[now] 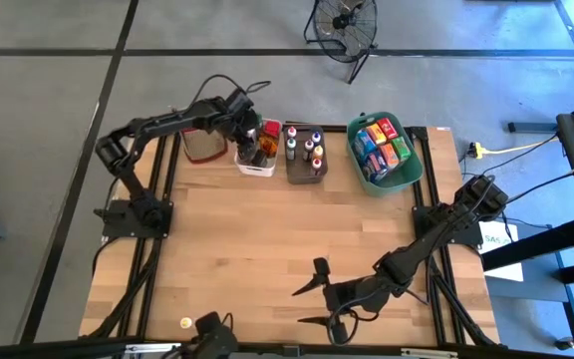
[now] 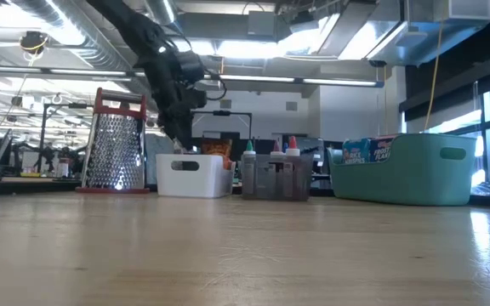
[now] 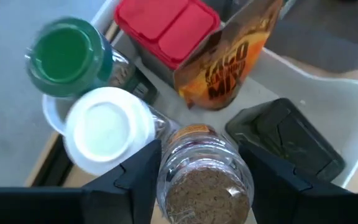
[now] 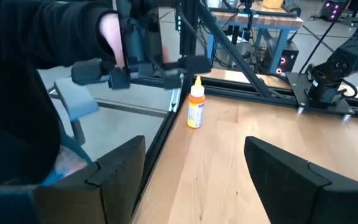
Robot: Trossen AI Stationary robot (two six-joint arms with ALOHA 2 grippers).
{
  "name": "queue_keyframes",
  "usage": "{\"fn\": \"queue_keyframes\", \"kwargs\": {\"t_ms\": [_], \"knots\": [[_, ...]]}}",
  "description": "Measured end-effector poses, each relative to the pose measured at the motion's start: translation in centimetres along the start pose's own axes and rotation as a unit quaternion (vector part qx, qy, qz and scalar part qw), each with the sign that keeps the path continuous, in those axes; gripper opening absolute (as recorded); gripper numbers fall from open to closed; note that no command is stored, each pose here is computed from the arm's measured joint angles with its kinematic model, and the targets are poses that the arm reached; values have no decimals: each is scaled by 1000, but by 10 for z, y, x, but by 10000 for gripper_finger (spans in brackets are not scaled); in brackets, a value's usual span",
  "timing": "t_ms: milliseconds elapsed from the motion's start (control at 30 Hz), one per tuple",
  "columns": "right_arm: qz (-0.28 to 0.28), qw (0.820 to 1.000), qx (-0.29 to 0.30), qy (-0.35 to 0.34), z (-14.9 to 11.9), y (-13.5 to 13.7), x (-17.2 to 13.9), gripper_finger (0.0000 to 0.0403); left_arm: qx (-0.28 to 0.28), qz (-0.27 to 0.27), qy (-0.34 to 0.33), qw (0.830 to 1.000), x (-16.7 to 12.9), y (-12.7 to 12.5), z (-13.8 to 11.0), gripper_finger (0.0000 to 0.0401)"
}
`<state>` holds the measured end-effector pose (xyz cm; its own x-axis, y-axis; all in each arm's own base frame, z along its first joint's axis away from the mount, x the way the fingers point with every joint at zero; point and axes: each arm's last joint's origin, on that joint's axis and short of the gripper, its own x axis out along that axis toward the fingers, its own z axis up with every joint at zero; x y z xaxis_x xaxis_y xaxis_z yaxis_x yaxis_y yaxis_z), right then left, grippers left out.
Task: Pick & Place Kitchen Items
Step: Put the brown seasoning bottle into the white bin
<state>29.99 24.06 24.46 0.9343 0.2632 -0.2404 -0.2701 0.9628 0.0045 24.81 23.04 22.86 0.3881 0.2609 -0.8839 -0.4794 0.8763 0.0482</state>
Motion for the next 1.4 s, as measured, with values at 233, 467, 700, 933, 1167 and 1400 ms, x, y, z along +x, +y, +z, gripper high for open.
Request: {"fn": "queue_keyframes", "kwargs": {"t_ms": [233, 467, 700, 933, 1167, 1400], "knots": [[-21, 1000, 10, -17, 3, -1, 0, 277, -9, -6, 23, 1000, 12, 0, -3, 196], [-36, 999, 7, -35, 7, -2, 0, 277, -10, -3, 23, 1000, 12, 0, -3, 206], [-64, 997, -13, -35, 8, -13, 4, 277, -24, 3, 20, 1000, 12, 0, -3, 209], [-77, 996, -11, -32, 8, -24, 8, 277, -26, 8, 22, 999, 19, -1, -11, 210], [-53, 998, -8, -32, 9, -32, 11, 277, -39, 8, 17, 999, 21, -4, -10, 210], [-54, 998, -9, -28, 9, -33, 12, 277, -14, 14, 2, 1000, 22, -7, -6, 210]]}}
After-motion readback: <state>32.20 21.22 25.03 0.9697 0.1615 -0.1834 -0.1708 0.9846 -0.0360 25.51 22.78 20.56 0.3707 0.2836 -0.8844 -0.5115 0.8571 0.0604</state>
